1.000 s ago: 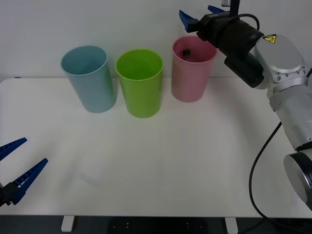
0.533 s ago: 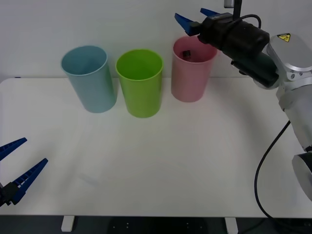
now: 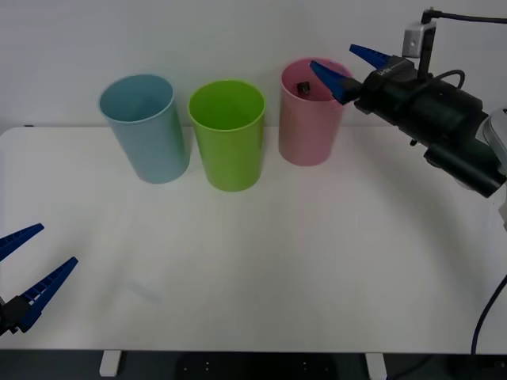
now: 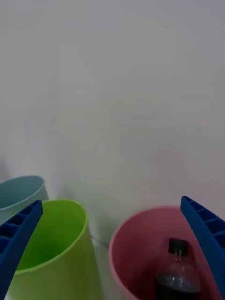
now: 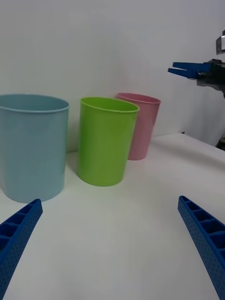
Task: Grasp the object on the table and drop it into the matching bin: aluminum can to the light blue bin, PET bottle to the pink bin.
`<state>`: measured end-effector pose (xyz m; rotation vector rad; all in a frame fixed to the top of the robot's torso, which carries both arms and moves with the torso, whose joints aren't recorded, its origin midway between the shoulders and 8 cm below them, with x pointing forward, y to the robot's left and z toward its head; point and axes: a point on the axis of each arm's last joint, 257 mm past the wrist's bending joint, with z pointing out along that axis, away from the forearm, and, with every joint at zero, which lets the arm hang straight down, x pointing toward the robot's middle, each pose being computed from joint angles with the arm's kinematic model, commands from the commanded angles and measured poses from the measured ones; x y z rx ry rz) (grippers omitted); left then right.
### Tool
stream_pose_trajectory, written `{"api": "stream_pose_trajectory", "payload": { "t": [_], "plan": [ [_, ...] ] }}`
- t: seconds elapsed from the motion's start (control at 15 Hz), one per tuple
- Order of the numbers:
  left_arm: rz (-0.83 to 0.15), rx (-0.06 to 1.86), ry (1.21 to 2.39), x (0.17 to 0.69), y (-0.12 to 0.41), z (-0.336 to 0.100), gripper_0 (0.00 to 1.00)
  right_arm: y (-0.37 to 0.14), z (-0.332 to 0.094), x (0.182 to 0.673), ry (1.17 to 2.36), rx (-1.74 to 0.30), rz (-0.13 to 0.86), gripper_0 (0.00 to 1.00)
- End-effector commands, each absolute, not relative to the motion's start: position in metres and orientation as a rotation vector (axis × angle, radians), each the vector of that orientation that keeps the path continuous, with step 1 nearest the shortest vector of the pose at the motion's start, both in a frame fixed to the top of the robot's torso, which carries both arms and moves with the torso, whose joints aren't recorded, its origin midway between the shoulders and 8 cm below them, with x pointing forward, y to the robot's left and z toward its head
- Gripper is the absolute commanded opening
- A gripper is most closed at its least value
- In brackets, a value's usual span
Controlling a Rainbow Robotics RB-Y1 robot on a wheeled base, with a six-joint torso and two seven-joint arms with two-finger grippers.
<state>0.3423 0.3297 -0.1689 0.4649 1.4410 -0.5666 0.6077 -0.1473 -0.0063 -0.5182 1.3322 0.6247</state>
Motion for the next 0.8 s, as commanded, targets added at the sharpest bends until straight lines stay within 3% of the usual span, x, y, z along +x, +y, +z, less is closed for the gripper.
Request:
{"api": "stream_pose_trajectory", "payload": {
  "t": [0.07,0.8],
  "plan": [
    [-0.567,0.465,1.441,0.342,0.330,-0.169,1.00,-0.164,-0.026,0.576,1.339,-0.528,0.612,1.00],
    [-0.567,0.465,1.441,0.342,0.330,-0.169,1.00,-0.222,-0.098,0.498,1.414,-0.627,0.493,1.00]
  ]
}}
